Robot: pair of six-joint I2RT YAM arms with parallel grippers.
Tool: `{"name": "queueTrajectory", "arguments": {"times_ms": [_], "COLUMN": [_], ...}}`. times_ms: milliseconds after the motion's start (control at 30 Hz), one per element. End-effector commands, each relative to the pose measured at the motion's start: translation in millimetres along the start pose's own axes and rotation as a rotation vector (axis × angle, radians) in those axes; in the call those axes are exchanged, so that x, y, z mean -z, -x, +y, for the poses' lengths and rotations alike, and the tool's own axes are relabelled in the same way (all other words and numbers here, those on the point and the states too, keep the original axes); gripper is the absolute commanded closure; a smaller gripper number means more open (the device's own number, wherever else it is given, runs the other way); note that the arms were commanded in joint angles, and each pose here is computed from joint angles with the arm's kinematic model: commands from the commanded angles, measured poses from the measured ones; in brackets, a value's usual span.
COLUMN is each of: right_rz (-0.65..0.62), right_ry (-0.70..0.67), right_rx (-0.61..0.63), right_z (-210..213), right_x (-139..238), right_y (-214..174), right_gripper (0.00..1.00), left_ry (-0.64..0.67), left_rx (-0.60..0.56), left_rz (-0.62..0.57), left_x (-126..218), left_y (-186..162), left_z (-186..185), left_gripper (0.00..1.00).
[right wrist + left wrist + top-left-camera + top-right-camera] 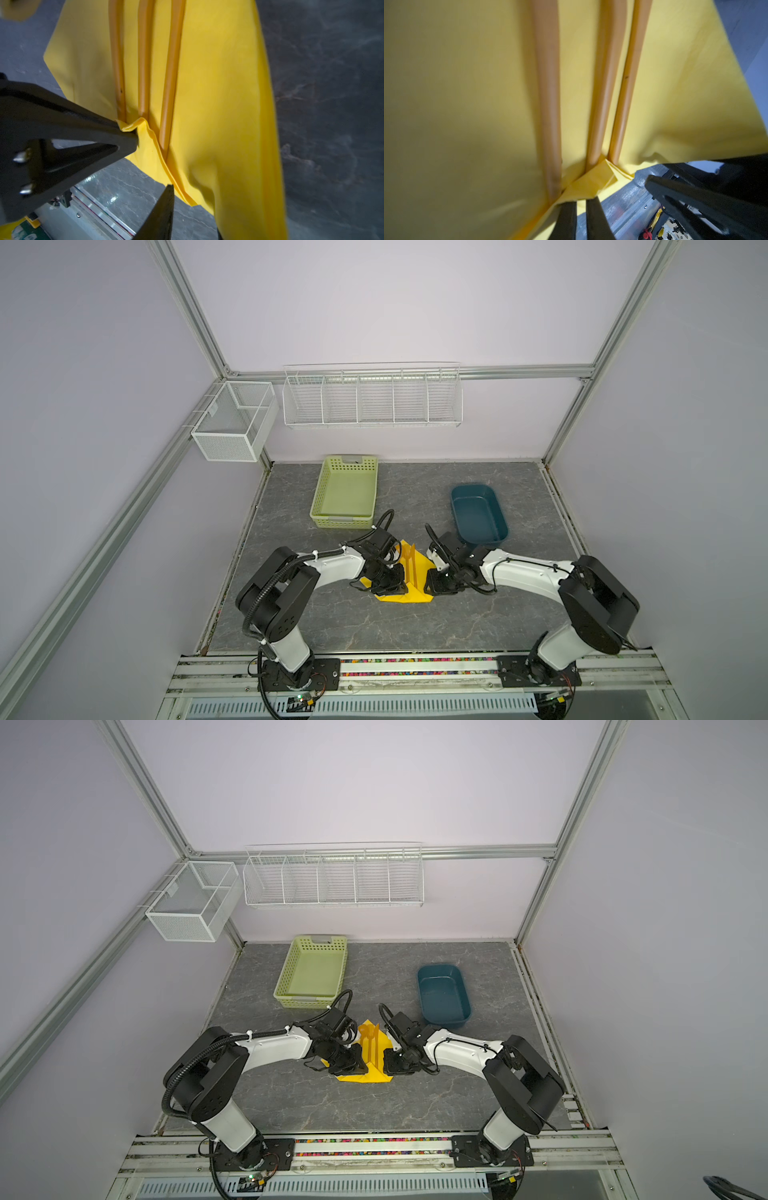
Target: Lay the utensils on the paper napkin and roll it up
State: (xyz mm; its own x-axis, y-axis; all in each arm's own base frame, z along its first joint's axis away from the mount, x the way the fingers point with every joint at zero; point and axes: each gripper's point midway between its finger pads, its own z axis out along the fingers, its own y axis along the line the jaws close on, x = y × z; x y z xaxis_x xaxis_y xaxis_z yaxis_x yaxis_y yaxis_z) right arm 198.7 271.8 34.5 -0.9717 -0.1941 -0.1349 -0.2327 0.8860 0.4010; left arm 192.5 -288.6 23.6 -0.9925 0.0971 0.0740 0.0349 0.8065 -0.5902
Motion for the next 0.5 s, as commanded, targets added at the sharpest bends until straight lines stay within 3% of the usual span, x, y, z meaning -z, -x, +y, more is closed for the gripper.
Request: {"name": "queueTrajectory", "arguments": {"times_ms": [0, 167, 467], "right_rz": [0.01, 0.026, 0.054], "right_ry": [-0.101, -0.231, -0.319], "right_rx": [0.066, 0.106, 0.173], "right_z": [-5.0, -16.2, -16.9], "right_x": [1.7, 0.6, -5.8], "right_y": [0.2, -1.1, -6.4], "right_gripper": [0.66, 0.71, 0.73], "left_ry": [0.052, 0.051, 0.051], "left_rx": [0.01, 0.009, 0.01], "left_rz": [0.025, 0.024, 0.025], "left_x": [-5.6, -5.4, -5.2], "left_y": [-6.5, -6.4, -7.2], "left_z": [12.7, 12.4, 12.8], "left_gripper": [0.87, 0.87, 0.87]}}
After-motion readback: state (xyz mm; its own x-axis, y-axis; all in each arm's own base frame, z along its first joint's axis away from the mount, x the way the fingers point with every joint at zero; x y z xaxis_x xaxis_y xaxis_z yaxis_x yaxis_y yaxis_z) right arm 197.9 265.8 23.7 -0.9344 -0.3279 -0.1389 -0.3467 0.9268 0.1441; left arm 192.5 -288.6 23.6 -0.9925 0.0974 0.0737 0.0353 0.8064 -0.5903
